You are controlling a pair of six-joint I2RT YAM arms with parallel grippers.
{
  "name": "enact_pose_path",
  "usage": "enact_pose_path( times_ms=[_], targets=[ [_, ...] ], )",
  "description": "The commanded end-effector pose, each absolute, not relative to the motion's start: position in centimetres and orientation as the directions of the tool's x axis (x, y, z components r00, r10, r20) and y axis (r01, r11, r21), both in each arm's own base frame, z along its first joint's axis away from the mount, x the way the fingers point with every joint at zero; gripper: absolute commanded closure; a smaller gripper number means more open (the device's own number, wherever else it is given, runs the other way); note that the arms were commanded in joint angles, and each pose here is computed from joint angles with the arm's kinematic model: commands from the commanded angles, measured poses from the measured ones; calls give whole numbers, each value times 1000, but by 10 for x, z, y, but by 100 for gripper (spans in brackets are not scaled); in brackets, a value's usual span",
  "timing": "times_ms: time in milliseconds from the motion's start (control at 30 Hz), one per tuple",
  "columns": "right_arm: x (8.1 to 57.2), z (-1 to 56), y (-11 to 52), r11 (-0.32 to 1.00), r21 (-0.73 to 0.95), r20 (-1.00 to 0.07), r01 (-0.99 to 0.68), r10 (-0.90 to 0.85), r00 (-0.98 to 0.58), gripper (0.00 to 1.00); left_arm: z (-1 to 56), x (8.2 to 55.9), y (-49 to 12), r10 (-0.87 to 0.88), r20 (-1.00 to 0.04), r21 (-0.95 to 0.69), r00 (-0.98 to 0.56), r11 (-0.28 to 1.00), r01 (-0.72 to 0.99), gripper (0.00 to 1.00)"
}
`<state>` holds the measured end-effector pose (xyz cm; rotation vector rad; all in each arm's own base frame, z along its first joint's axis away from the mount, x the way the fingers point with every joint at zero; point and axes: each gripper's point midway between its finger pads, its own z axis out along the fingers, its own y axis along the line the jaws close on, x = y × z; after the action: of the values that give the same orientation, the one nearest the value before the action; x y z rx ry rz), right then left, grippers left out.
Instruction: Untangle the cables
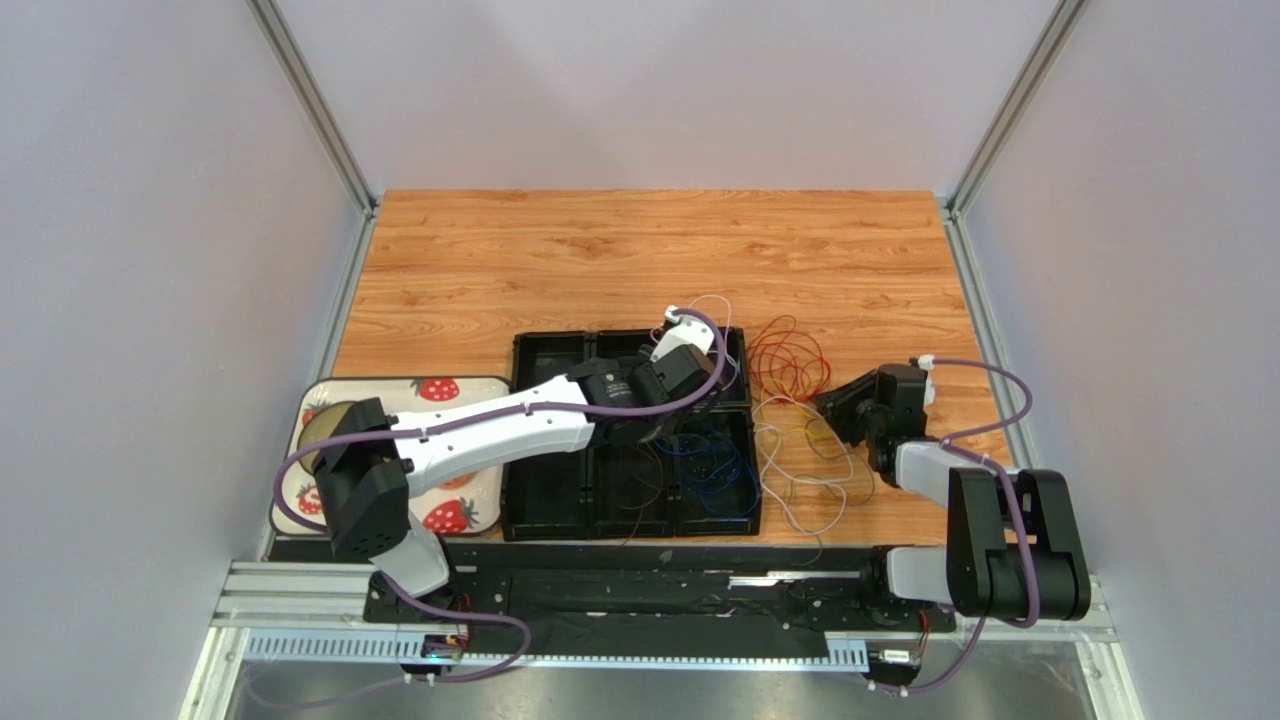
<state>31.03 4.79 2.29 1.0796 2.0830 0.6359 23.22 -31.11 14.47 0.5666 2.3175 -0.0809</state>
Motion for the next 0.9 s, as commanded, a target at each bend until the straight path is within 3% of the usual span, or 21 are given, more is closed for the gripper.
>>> enact_pose_path(
  times_ms=[0, 867],
  targets=[
    [303, 11, 48, 552, 646, -343, 527, 827, -446, 69, 148, 241, -293, 299, -691, 93, -658, 940, 329, 48],
    [302, 10, 48, 553, 644, -340, 528, 826, -451, 70, 117, 229, -318, 262, -631, -36, -730, 930, 366, 66]
  ],
)
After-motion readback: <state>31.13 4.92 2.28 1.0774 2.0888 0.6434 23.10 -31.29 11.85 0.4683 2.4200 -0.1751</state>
